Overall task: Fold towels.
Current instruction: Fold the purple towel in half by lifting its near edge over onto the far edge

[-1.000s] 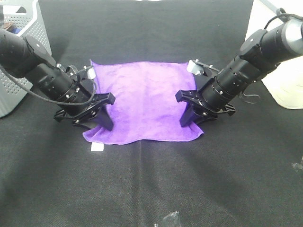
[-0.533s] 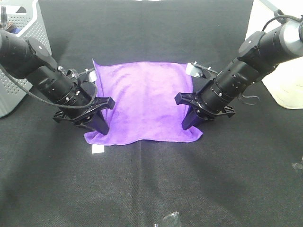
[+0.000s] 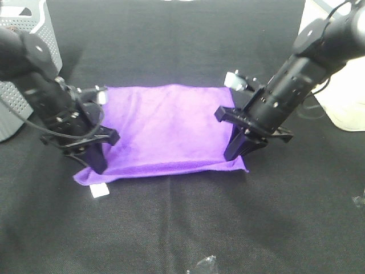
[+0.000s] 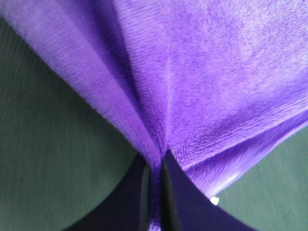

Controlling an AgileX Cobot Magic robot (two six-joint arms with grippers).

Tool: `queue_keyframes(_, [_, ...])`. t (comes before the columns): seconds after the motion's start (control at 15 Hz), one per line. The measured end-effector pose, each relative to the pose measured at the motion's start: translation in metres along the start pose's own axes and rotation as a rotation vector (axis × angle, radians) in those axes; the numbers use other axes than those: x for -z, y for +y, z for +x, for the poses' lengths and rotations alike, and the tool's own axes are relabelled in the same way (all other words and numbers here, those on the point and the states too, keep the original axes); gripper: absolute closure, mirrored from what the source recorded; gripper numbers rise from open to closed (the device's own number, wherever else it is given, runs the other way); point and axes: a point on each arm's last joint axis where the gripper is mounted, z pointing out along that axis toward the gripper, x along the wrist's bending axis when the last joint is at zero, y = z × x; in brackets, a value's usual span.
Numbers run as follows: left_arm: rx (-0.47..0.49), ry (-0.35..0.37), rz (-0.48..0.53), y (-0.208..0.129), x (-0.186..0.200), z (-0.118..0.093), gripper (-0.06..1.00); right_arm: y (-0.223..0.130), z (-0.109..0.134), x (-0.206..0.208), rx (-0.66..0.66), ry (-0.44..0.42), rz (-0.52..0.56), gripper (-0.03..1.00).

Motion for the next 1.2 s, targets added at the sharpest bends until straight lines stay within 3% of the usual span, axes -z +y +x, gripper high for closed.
queue_keyframes(0.4, [0.042,0.014,-0.028,-0.072,0.040,-0.021,0.94,-0.069,0.030,0.046,-0.060,0.032,-0.032,0.97])
queue_keyframes(0.6, [0.056,0.009,-0.133,-0.097,0.076,-0.037,0.94,-0.109,0.042,0.067,-0.049,0.047,-0.083,0.97])
queue_keyframes(0.93, [0.031,0.029,-0.191,-0.074,0.086,-0.037,0.94,-0.082,0.038,0.075,-0.009,-0.026,-0.219,0.97])
queue_keyframes(1.2, [0.005,0.064,-0.210,-0.035,0.078,-0.029,0.94,-0.040,0.027,0.060,0.002,-0.067,-0.224,0.97])
